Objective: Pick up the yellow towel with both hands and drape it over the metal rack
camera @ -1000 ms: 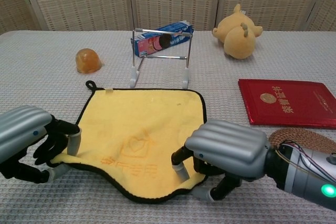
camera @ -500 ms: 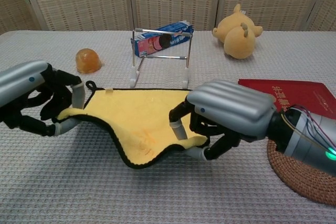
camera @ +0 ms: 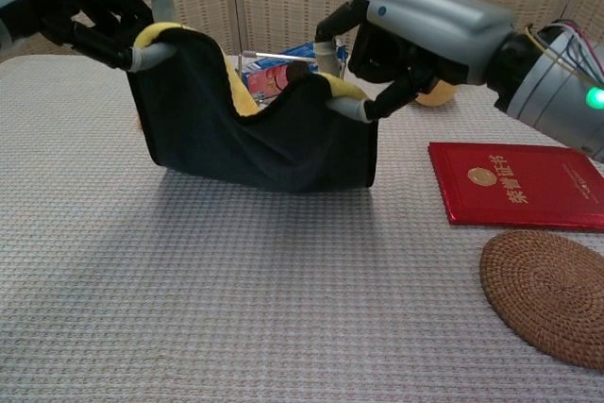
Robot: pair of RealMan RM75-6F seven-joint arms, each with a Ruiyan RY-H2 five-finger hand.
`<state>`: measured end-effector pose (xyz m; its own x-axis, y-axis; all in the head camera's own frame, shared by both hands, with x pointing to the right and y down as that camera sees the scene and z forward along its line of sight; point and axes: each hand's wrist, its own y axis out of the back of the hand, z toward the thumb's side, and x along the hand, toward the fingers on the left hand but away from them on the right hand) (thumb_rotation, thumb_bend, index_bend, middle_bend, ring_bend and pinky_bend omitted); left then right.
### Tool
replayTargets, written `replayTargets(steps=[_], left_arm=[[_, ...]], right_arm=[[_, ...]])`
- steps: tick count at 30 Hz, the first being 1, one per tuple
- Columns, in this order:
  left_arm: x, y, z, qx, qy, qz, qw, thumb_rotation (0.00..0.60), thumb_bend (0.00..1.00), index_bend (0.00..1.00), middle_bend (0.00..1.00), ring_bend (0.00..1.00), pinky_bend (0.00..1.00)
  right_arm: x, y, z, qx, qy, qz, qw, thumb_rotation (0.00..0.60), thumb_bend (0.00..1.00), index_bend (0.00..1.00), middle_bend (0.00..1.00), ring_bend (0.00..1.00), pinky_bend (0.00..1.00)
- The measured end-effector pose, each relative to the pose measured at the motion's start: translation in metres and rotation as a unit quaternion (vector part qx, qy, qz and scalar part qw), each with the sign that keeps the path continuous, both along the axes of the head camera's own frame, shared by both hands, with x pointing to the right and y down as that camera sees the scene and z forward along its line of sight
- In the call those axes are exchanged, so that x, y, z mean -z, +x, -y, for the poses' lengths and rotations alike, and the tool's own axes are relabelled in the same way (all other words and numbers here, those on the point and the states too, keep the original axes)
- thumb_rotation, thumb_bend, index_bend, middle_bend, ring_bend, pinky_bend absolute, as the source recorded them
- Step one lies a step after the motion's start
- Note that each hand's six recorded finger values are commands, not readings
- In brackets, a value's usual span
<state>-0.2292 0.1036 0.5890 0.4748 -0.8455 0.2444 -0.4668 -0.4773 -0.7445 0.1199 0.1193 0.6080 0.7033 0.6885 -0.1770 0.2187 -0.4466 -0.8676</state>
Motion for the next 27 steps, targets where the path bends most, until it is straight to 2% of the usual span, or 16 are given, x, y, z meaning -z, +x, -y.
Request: replayTargets(steps=[7, 13, 18, 27], left_arm=[[0.010, 0.006, 0.045, 0.023, -0.003, 0.010, 0.9997, 0.600, 0.43, 0.68, 0.88, 0.79, 0.99], [0.009, 0.010, 0.081, 0.043, -0.007, 0.037, 0.9984, 0.600, 0.43, 0.68, 0.88, 0.79, 0.99], [0.005, 0.017, 0.108, 0.051, -0.008, 0.067, 0.9964, 0.600, 0.43, 0.68, 0.88, 0.79, 0.99], [-0.012, 0.025, 0.143, 0.071, -0.006, 0.118, 0.9905, 0.600, 0.43, 0.68, 0.88, 0.79, 0.99]], right_arm=[[0.021, 0.002, 0.042, -0.042, 0.027, 0.008, 0.9987, 0.600, 0.42, 0.67, 1.00, 1.00, 1.00], [0.027, 0.000, 0.071, -0.070, 0.035, 0.009, 0.9969, 0.600, 0.42, 0.67, 1.00, 1.00, 1.00], [0.024, -0.003, 0.088, -0.087, 0.036, -0.001, 0.9956, 0.600, 0.42, 0.67, 1.00, 1.00, 1.00], [0.011, -0.008, 0.117, -0.111, 0.047, -0.032, 0.9922, 0.600, 0.42, 0.67, 1.00, 1.00, 1.00]])
